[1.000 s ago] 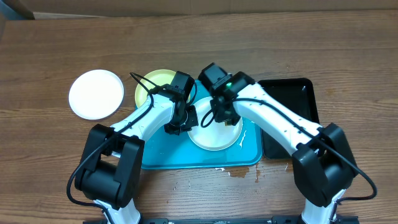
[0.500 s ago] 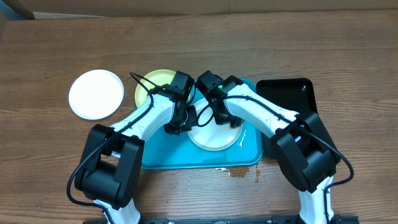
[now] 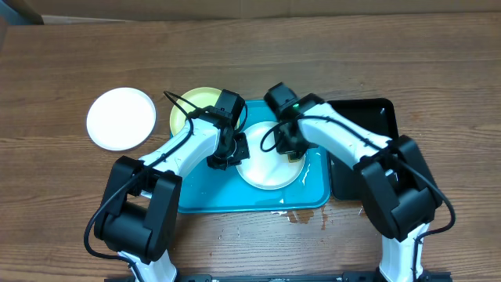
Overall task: Clean dirty plates on tray and stack at the side
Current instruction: 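Scrub the white plate surface with the sponge in the right gripper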
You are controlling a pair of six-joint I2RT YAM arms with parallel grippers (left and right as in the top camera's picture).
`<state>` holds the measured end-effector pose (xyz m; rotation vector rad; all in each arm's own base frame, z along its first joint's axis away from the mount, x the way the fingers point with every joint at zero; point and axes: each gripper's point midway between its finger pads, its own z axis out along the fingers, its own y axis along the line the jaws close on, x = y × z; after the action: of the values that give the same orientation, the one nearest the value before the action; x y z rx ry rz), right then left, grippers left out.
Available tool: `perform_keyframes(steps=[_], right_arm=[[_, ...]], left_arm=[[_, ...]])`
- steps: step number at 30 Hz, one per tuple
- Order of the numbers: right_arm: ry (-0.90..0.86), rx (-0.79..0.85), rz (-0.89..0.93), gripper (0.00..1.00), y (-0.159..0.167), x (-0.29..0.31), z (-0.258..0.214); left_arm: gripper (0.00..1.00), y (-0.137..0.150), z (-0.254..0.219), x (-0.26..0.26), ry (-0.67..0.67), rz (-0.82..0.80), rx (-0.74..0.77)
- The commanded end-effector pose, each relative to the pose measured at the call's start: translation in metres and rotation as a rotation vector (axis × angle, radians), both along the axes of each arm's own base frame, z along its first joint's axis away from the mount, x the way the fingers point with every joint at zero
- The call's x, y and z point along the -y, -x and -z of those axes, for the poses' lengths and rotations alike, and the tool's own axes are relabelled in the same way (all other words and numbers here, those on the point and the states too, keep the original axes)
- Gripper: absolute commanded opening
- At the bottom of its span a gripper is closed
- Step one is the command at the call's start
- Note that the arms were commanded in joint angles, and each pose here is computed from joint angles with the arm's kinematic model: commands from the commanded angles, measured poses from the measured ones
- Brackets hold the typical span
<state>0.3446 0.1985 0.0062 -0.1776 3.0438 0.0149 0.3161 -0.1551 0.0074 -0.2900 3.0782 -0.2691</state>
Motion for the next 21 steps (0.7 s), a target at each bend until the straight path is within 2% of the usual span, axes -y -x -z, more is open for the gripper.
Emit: perform_keyframes(steps=[1,21], right_arm=[[-0.121,-0.164,-0.022,0.04,0.026,-0.002,0.022],[-0.107,-0.205,-0.083,0.04,0.047,-0.017,0.022]], left_arm=[[0.04,0.0,0.005,-0.007,-0.035,-0.026,-0.01],[0.04,0.0,0.005,-0.007,-0.035,-0.026,-0.01]])
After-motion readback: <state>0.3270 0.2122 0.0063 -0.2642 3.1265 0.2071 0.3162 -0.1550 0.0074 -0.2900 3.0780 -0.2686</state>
